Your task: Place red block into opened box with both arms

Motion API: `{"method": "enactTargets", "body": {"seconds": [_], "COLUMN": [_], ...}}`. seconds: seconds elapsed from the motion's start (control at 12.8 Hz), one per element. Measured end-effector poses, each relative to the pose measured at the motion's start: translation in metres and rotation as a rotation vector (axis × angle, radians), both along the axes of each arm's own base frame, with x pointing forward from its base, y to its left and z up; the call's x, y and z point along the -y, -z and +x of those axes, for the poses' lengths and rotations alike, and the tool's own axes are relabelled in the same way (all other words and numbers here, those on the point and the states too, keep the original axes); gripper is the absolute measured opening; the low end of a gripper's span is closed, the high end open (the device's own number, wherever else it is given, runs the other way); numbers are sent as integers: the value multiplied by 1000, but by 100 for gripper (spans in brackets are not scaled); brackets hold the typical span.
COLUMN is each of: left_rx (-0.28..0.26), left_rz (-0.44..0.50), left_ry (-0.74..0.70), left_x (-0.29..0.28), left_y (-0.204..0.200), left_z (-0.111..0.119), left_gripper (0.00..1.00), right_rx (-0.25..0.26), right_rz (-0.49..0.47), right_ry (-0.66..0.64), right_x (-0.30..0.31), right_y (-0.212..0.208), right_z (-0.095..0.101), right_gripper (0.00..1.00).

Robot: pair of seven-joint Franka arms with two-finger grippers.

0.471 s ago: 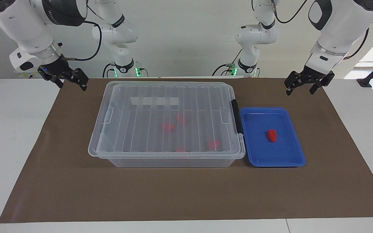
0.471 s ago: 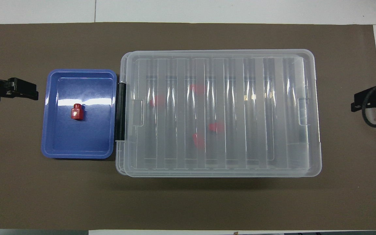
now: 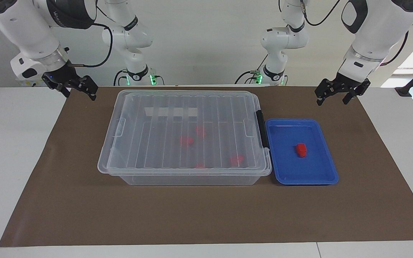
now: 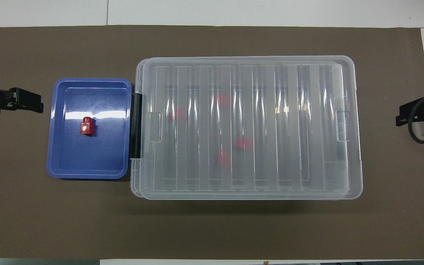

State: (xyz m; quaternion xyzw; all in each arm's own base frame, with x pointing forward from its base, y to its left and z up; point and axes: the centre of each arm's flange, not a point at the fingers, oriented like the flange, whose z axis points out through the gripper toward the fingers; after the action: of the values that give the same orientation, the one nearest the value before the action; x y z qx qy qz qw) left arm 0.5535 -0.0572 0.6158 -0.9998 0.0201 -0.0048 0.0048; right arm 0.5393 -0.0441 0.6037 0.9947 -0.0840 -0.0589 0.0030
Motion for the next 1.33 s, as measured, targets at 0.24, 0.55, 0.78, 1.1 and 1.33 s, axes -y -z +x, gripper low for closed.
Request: {"method": "enactTargets", "body": {"seconds": [0.24, 0.55, 0.78, 1.1, 1.33], "left_rx": [0, 0, 0, 0, 0], "left_rz": [0, 0, 0, 0, 0], "left_ry": [0, 0, 0, 0, 0], "left_x": [0, 0, 0, 0, 0], "left_y": [0, 0, 0, 0, 0], "left_z": [0, 0, 0, 0, 0], "left_gripper": [100, 100, 100, 100, 100], "right_rx": [-1, -2, 63, 79, 52], "right_rz": [0, 1, -1, 4, 3], "right_ry": [2, -19, -66, -60, -53], "right_x": [1, -10, -37, -70, -77], "right_y": [0, 2, 4, 49, 88], "right_z": [0, 2, 9, 6, 7], "right_gripper": [100, 100, 100, 100, 100]}}
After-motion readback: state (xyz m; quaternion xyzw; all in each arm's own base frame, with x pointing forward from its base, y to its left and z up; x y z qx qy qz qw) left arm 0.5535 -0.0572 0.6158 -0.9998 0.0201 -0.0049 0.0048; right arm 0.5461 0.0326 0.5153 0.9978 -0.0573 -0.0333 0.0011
